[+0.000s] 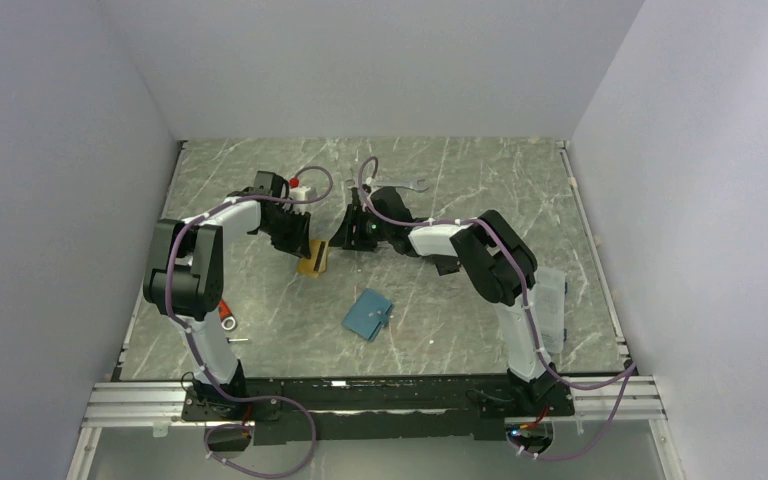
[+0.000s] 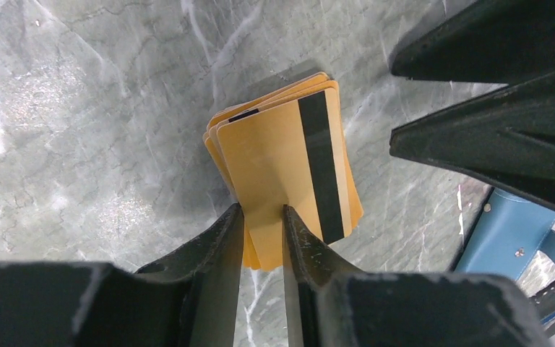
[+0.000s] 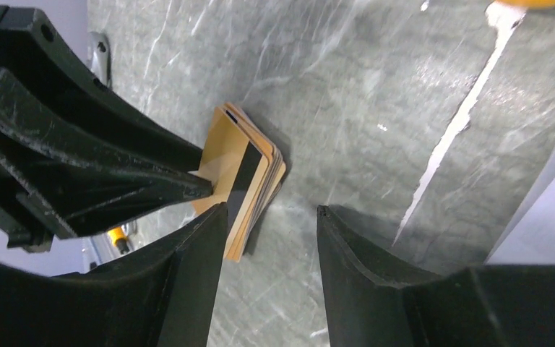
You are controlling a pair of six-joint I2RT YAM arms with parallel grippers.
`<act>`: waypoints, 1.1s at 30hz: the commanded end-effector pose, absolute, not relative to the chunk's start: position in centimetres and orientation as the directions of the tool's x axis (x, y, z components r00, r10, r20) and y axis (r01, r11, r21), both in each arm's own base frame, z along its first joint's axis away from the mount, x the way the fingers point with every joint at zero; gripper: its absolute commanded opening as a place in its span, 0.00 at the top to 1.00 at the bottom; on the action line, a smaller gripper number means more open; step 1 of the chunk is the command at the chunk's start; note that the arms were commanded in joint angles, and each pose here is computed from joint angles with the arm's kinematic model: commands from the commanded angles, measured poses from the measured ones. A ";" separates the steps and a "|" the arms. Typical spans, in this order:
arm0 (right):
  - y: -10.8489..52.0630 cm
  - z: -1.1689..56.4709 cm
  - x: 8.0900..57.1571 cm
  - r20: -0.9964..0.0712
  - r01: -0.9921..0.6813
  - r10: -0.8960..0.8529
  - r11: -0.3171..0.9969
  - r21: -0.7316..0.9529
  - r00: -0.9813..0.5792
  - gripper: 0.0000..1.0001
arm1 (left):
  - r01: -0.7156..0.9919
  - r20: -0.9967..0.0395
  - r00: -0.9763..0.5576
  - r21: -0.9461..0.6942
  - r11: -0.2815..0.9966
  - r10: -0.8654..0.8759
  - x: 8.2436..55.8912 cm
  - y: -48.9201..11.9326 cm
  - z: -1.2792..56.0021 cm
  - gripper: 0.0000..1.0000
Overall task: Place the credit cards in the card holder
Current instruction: Pick up the credit card from the center of the board.
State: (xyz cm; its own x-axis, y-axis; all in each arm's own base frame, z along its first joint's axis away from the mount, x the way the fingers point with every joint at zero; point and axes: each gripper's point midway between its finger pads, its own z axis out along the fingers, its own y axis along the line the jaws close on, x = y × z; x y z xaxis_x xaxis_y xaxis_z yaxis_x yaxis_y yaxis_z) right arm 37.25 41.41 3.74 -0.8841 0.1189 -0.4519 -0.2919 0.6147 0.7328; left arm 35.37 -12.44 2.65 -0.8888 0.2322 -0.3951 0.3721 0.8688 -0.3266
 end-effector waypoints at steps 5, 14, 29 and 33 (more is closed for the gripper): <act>42.3 6.8 35.4 -0.415 -0.294 0.153 0.493 0.818 -0.897 0.51 | 0.376 -0.380 -0.895 -0.365 0.852 0.232 35.0 -12.6 2.8 0.83; 43.9 7.2 34.6 -0.364 -0.275 0.151 0.417 0.867 -0.919 0.55 | 0.328 -0.375 -0.913 -0.444 0.834 0.160 35.1 -11.9 3.5 0.98; 45.0 7.4 34.7 -0.325 -0.257 0.153 0.349 0.901 -0.933 0.57 | 0.266 -0.334 -0.941 -0.622 0.737 0.058 34.4 -12.2 4.9 1.00; 45.2 7.4 34.6 -0.311 -0.247 0.154 0.330 0.911 -0.938 0.57 | 0.249 -0.320 -0.947 -0.662 0.707 0.034 34.2 -12.4 5.1 1.00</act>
